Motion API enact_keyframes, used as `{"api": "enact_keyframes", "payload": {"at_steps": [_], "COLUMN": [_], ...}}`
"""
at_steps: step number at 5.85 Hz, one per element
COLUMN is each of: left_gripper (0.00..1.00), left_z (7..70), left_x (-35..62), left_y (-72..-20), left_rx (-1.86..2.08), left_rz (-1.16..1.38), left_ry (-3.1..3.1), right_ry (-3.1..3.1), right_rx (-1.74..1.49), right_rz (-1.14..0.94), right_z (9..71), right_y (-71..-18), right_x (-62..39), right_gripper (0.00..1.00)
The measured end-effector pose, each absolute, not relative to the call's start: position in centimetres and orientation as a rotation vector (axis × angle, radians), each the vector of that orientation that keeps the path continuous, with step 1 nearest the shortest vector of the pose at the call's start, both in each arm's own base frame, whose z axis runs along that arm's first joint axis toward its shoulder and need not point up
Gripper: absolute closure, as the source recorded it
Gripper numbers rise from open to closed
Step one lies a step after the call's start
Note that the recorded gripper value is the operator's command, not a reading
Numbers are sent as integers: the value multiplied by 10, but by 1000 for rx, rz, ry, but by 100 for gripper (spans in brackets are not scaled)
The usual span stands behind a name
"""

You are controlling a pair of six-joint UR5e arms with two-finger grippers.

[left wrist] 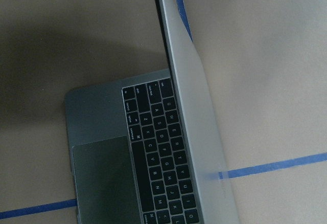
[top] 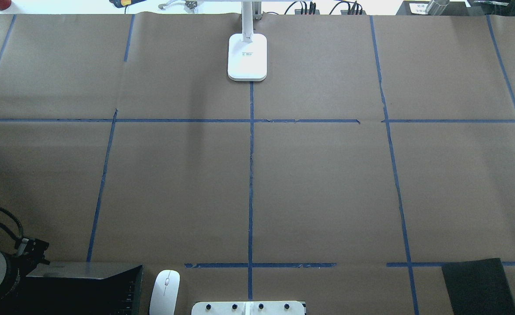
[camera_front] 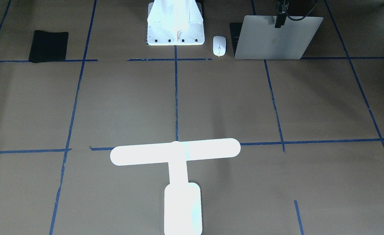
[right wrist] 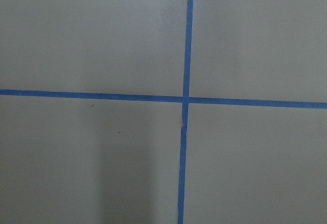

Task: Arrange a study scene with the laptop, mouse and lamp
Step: 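Grasp the grey laptop's edge with the left gripper near the robot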

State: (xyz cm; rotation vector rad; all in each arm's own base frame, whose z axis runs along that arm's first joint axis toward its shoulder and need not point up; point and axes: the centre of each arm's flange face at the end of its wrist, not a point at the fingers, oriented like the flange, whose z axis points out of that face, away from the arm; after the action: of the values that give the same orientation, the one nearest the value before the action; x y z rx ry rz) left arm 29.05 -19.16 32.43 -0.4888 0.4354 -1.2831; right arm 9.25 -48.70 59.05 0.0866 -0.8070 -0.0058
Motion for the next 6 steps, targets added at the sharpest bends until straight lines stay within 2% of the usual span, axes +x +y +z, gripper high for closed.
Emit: {"api": "enact_keyframes", "payload": {"at_steps": [1,3,6], "left_gripper": [95,100,100], "left_z": [324,324,322], "left_x": [291,281,238], "left_y": [-192,-203,-246], "left_rx": [-489,-480,-442], "left_rz": [-1302,-1350,-1511], "left_ry": [433,431,461], "right_ry": [-808,-809,-824], "right_rx": [89,93,102], "right_rz": [-6,-8,-11], "right_z": [589,587,582], "right_y": [-488,-490,-492], "right_x": [92,93,92], "right_gripper": [0,0,0]}}
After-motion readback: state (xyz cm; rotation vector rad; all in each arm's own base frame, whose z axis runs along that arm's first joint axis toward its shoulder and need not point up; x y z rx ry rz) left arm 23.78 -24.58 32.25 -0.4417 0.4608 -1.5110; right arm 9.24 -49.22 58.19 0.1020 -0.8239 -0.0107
